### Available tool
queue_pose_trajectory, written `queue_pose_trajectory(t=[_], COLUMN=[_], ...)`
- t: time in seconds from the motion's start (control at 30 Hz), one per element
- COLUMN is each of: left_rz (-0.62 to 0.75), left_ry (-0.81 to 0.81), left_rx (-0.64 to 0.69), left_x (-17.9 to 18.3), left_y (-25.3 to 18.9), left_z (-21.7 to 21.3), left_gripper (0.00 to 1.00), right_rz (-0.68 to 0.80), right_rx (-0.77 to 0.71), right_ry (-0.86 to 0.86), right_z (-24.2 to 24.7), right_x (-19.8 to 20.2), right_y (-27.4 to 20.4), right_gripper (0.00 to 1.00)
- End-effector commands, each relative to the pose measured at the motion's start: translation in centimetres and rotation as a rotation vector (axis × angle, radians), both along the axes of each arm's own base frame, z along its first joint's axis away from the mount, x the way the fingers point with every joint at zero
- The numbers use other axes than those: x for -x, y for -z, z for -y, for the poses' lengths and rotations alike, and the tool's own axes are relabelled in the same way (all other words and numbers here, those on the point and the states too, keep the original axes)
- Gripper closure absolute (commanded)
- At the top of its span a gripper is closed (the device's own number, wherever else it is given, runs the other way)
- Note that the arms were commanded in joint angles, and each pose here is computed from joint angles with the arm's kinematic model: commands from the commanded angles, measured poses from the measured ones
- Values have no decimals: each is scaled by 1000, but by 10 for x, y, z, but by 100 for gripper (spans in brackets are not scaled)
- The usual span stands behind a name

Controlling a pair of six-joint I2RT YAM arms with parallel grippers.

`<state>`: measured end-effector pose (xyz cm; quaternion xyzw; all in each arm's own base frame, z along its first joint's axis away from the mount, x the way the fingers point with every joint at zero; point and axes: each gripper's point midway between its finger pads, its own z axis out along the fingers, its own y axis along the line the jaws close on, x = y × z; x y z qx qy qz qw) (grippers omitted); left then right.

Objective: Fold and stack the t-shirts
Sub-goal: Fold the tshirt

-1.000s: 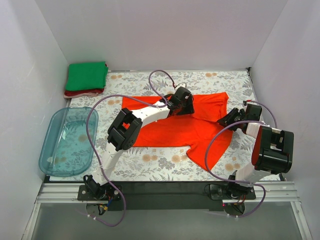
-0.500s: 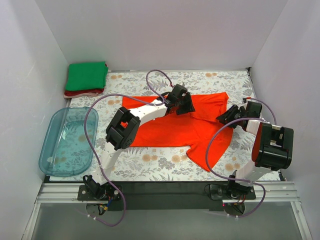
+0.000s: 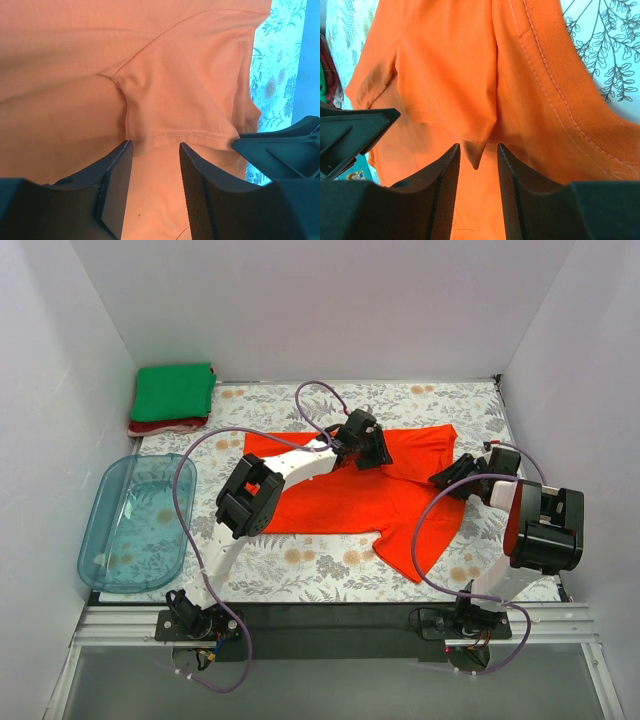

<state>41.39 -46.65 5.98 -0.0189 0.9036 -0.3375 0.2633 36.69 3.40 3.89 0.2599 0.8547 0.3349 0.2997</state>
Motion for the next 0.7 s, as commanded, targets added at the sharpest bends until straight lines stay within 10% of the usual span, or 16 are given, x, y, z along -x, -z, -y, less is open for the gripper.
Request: queue_pose_trajectory(t=[0.0, 0.5, 0.67], left_rz=[13, -15, -2], left_ry=[9, 5, 15], left_rx=[26, -3, -2], left_x=[-3, -1, 0], left_y=[-8, 13, 7], left_z=[8, 5, 5], left_gripper=[59, 63, 79], right_rz=[23, 34, 41], right_rx=[-21, -30, -38], right_ry=[-4, -8, -12], right_z=[-2, -3, -5], right_x=[-3, -3, -2], right_y=[0, -2, -6], right_gripper=[58, 72, 86])
